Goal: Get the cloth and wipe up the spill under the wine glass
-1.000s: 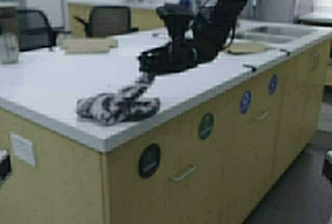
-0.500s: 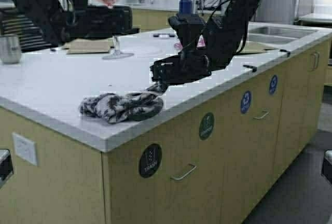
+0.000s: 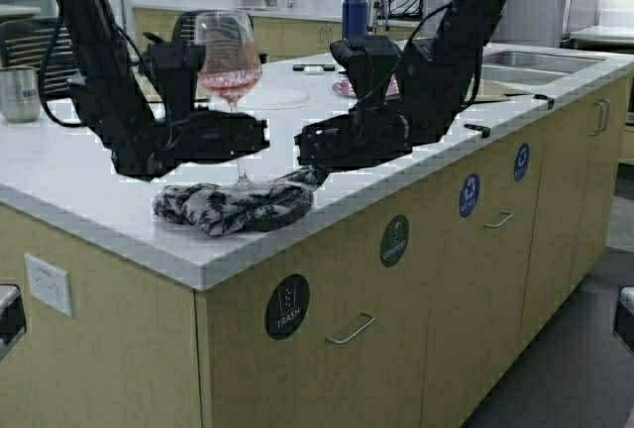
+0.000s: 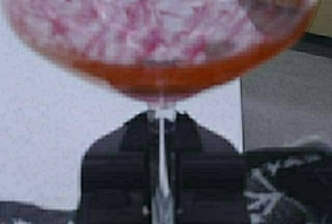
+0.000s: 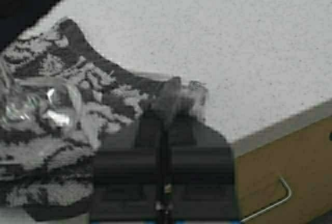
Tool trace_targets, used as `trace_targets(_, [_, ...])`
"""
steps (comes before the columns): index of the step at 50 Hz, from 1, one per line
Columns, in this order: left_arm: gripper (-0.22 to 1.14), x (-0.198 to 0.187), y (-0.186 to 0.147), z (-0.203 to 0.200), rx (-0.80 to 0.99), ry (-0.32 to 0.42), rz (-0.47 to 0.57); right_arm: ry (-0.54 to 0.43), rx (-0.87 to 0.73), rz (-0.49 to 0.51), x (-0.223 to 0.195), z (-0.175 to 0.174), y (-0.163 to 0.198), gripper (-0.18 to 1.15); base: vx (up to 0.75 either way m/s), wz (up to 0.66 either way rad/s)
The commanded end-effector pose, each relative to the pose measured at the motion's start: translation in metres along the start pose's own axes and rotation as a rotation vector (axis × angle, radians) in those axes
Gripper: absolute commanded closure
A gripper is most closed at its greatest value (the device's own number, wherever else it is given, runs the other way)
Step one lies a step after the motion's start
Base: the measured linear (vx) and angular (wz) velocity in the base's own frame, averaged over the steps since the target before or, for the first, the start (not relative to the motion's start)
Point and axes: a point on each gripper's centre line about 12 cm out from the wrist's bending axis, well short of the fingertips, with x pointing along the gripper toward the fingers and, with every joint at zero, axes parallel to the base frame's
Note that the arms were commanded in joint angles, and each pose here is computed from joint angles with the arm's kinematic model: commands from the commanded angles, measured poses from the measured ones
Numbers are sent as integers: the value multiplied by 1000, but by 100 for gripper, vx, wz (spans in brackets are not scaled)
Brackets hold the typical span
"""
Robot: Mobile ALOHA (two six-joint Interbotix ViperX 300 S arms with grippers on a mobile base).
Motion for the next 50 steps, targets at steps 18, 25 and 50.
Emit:
trace_targets(18, [72,14,1,4,57,-66,-13,-190,63,-47,-21,55,-15,91,0,0])
trace_targets(25, [72,18,-2,28,70,-117,-19,-317,190,-162,-41,78,-49,91,0,0])
trace_targets(50, [72,31,1,19,75,-146,-26,-757,290,-392,-136,132,-110,91,0,0])
